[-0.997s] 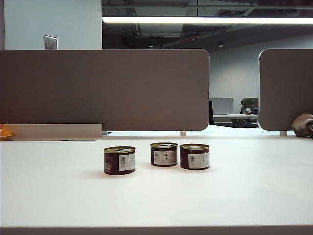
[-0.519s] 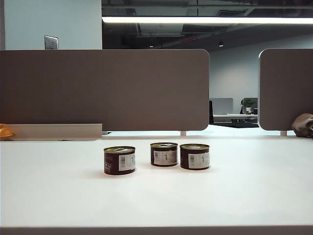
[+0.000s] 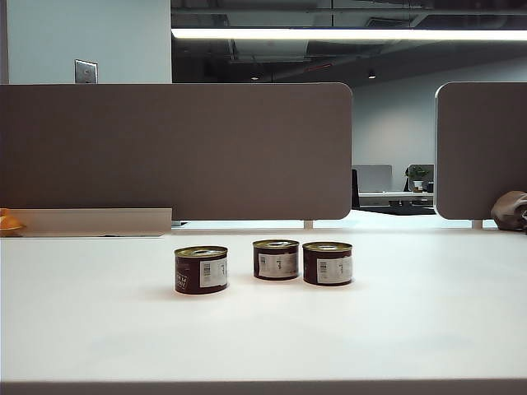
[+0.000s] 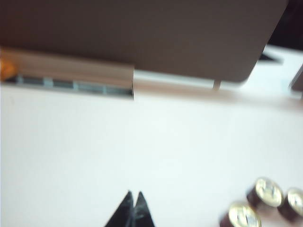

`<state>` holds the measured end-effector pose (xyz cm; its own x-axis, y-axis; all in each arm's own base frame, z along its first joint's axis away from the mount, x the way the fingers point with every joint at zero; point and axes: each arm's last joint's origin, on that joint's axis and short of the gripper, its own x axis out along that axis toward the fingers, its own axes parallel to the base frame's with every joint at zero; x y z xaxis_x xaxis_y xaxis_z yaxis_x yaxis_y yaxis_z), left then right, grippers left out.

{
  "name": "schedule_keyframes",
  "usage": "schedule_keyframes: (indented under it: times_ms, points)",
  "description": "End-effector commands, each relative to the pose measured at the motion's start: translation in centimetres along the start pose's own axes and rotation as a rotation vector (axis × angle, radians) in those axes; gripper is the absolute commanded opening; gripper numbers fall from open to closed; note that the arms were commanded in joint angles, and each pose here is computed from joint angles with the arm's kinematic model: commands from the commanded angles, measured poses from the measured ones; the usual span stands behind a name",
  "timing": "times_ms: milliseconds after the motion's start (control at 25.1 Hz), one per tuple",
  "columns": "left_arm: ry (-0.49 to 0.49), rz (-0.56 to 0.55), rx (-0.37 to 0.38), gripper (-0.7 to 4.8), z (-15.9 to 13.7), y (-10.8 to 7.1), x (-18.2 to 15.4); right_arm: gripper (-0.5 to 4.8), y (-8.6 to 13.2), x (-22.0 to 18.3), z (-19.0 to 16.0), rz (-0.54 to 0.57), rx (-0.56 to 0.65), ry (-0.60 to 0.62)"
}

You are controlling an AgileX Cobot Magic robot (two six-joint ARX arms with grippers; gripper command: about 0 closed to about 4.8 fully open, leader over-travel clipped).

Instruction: Pick up the cans one by one and stack them together.

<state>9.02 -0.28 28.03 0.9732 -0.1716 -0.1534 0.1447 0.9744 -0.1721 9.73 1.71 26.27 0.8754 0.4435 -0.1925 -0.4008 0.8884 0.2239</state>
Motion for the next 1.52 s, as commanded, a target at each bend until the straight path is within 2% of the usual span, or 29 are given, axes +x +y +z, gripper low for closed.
schedule_keyframes:
  times_ms: [40, 199, 279, 319, 399, 678, 798, 878, 957, 997, 1157, 1277, 1396, 1436, 1476, 1516]
  points:
    - [0.159, -0.085, -0.083, -0.06, -0.1, 0.2, 2.5, -0.08, -0.8, 1.9, -0.4, 0.021, 0.005, 0.106]
    - [0.326, -0.224, -0.171, -0.06, -1.1, 0.6, 6.0, -0.07, -1.8, 4.5, -1.1, 0.088, 0.065, 0.226]
    - [0.467, -0.287, -0.338, -0.06, -2.4, 1.2, 8.9, -0.05, -2.3, 7.0, -1.3, 0.166, 0.101, 0.294]
    - [0.493, -0.301, -0.37, -0.06, -2.8, 1.3, 9.7, 0.01, -2.3, 7.7, -1.3, 0.172, 0.105, 0.312]
    - [0.534, -0.36, -0.401, -0.05, -3.4, 1.3, 10.9, 0.64, -2.2, 9.4, -1.2, 0.195, 0.116, 0.362]
    - [0.532, -0.459, -0.318, -0.01, -3.8, -1.2, 12.3, 1.62, -1.3, 14.0, -0.6, 0.265, 0.134, 0.484]
    - [0.494, -0.464, -0.189, 0.0, -3.9, -3.4, 12.5, 1.63, -0.4, 16.5, 0.2, 0.276, 0.116, 0.528]
    - [0.495, -0.445, -0.169, 0.17, -4.0, -4.0, 12.4, 1.82, -0.1, 17.4, 0.8, 0.238, 0.109, 0.555]
    - [0.495, -0.425, -0.157, 0.51, -4.1, -4.3, 12.5, 2.34, 0.0, 18.1, 1.2, 0.221, 0.113, 0.589]
    - [0.495, -0.414, -0.155, 0.65, -4.2, -4.3, 12.5, 2.43, 0.0, 18.6, 1.5, 0.206, 0.115, 0.613]
    - [0.518, -0.368, -0.18, 0.83, -4.5, -4.1, 12.7, 2.43, 0.1, 20.5, 2.5, 0.144, 0.121, 0.703]
    - [0.537, -0.373, -0.193, 0.89, -4.7, -4.1, 12.9, 2.44, 0.5, 21.9, 2.8, 0.126, 0.115, 0.751]
    - [0.548, -0.385, -0.197, 0.46, -4.4, -4.2, 12.8, 3.18, 1.8, 23.4, 2.5, 0.109, 0.039, 0.818]
    - [0.556, -0.382, -0.198, 0.41, -4.3, -4.2, 12.8, 3.18, 2.4, 23.8, 2.3, 0.112, 0.006, 0.838]
    - [0.565, -0.377, -0.187, -0.05, -3.9, -4.3, 12.8, 3.2, 3.1, 24.4, 2.0, 0.109, -0.029, 0.865]
    - [0.569, -0.374, -0.187, -0.06, -3.6, -4.4, 12.8, 3.28, 3.4, 24.7, 1.9, 0.102, -0.054, 0.881]
